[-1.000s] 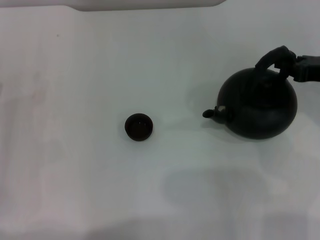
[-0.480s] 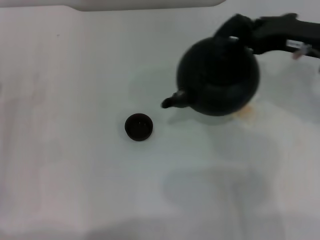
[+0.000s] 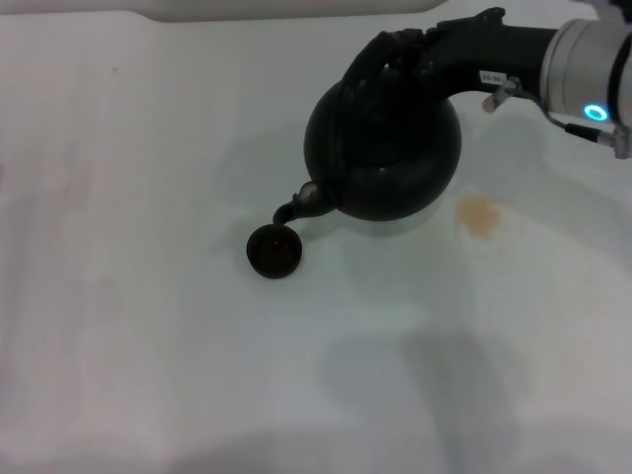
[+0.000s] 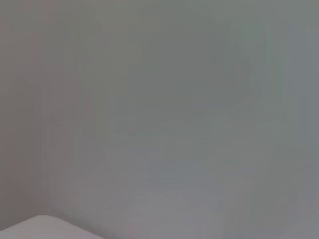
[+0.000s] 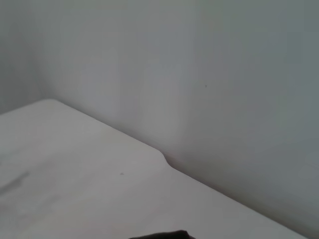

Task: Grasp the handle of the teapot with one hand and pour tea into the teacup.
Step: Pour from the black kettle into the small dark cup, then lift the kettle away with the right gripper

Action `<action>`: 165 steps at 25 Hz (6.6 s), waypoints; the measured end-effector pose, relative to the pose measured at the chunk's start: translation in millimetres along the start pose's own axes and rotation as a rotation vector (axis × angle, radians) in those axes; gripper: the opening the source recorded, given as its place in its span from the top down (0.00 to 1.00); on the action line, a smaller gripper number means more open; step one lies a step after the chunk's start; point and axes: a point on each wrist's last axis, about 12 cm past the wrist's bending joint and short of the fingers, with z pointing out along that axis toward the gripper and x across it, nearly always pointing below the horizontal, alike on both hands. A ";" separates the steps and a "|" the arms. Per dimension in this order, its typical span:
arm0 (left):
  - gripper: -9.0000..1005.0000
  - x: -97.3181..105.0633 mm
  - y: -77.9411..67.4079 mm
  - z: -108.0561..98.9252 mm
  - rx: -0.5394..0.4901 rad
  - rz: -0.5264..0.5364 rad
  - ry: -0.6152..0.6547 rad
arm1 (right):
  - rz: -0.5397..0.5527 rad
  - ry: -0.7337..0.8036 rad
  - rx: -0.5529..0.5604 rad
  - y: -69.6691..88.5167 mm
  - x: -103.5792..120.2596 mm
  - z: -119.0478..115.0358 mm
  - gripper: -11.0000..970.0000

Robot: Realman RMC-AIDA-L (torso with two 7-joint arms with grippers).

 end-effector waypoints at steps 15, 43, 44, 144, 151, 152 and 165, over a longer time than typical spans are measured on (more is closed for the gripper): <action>0.12 -0.4 0.1 1.0 0.001 0.001 0.001 | -0.149 -0.007 0.050 22.5 -0.7 13.6 0.82; 0.12 -0.1 -1.0 1.5 0.003 -0.001 0.000 | -0.366 -0.034 0.121 47.2 -1.8 23.7 0.85; 0.12 0.0 -1.2 1.5 0.003 -0.002 0.000 | -0.372 -0.036 0.122 47.7 -1.5 23.9 0.85; 0.12 1.2 -10.7 6.4 0.012 -0.033 -0.012 | -0.740 -0.098 0.217 61.5 23.4 25.9 0.87; 0.12 1.2 -10.5 6.2 0.011 -0.032 -0.011 | -0.691 -0.093 0.215 61.2 26.9 25.2 0.88; 0.12 1.2 -10.4 6.1 0.011 -0.032 -0.011 | -0.684 -0.092 0.214 61.1 27.3 25.1 0.88; 0.12 0.9 -9.3 5.6 0.009 -0.030 -0.011 | -0.599 -0.081 0.211 60.8 28.5 24.3 0.88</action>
